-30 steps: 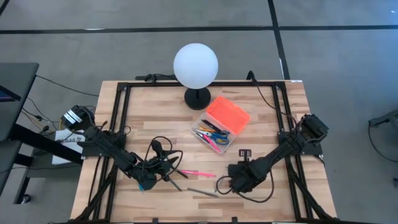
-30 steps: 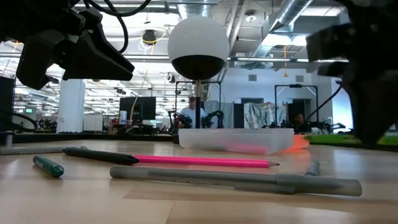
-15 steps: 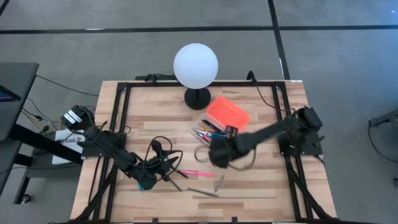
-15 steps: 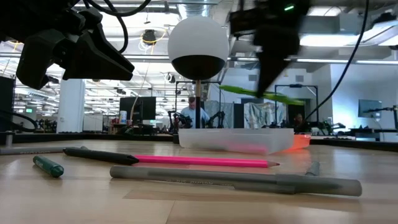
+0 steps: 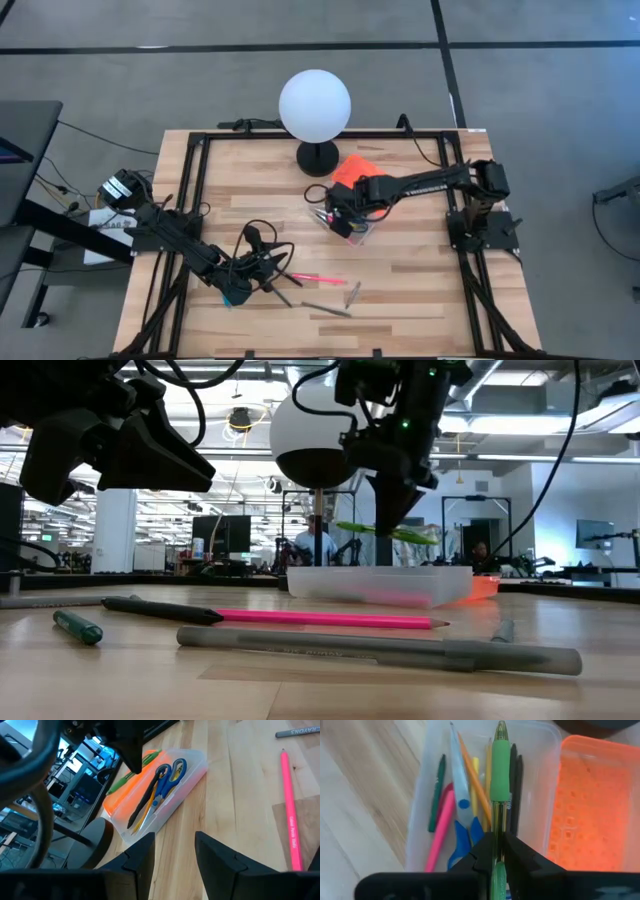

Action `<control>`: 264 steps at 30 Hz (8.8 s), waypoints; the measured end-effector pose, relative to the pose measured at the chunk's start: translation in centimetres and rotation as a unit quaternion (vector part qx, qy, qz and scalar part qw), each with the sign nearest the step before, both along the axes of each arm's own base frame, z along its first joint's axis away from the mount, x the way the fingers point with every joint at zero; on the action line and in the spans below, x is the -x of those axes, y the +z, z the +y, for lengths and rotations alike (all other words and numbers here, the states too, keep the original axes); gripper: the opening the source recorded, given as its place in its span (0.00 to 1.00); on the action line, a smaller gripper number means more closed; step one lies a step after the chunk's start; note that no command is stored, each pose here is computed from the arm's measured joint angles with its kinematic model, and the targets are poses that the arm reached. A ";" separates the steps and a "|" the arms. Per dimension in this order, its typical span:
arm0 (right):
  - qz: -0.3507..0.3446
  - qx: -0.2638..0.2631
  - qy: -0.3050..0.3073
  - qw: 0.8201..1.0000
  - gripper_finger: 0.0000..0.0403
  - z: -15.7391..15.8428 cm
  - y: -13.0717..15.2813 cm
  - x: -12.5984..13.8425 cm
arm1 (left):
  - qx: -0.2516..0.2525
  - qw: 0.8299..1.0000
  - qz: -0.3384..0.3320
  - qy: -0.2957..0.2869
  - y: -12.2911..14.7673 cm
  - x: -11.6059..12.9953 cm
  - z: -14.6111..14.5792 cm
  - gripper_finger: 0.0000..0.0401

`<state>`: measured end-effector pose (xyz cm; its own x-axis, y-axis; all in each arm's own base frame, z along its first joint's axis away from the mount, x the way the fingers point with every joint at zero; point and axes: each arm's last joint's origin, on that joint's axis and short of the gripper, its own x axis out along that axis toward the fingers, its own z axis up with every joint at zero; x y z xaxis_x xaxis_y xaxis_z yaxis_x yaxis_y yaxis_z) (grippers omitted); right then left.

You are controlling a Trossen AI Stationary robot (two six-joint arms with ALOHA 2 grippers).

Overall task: Pick & place school supplies into a supply box
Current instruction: Put the green pen into the orange supply box, then put the black pen into the orange supply box, then put the gray pen into the orange supply box

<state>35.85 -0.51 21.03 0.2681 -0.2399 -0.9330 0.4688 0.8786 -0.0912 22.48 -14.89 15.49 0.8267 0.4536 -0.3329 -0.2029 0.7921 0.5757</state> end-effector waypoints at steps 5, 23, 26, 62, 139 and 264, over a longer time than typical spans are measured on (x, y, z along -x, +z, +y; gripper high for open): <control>-0.003 0.001 0.004 1.000 0.06 0.0 0.0 -0.1 | -0.001 1.000 0.004 0.001 -0.1 0.1 0.1 0.34; 0.002 0.063 0.060 0.996 0.25 0.9 0.5 0.0 | 0.008 1.000 0.010 -0.005 -0.2 0.1 0.0 0.34; 0.017 0.134 0.080 0.988 0.25 2.7 1.2 0.7 | 0.017 1.000 0.013 -0.007 -0.3 0.1 0.0 0.34; -0.238 0.283 0.184 0.911 0.25 17.8 -1.7 20.3 | 0.266 0.938 0.191 -0.114 -2.0 -1.6 3.0 0.34; -0.255 0.264 0.184 0.912 0.25 18.0 -5.7 20.9 | 0.110 0.960 0.200 -0.161 3.0 -9.0 2.8 0.05; -0.271 0.029 0.527 0.805 0.25 18.0 -7.3 9.0 | 0.067 0.997 0.033 0.034 1.3 2.2 -5.1 0.34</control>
<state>26.87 17.48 13.68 0.7156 0.3485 -0.6054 -0.5494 0.8160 -0.1798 20.27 -20.01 16.81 0.7696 0.4567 -0.4462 -0.2247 0.8478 0.4803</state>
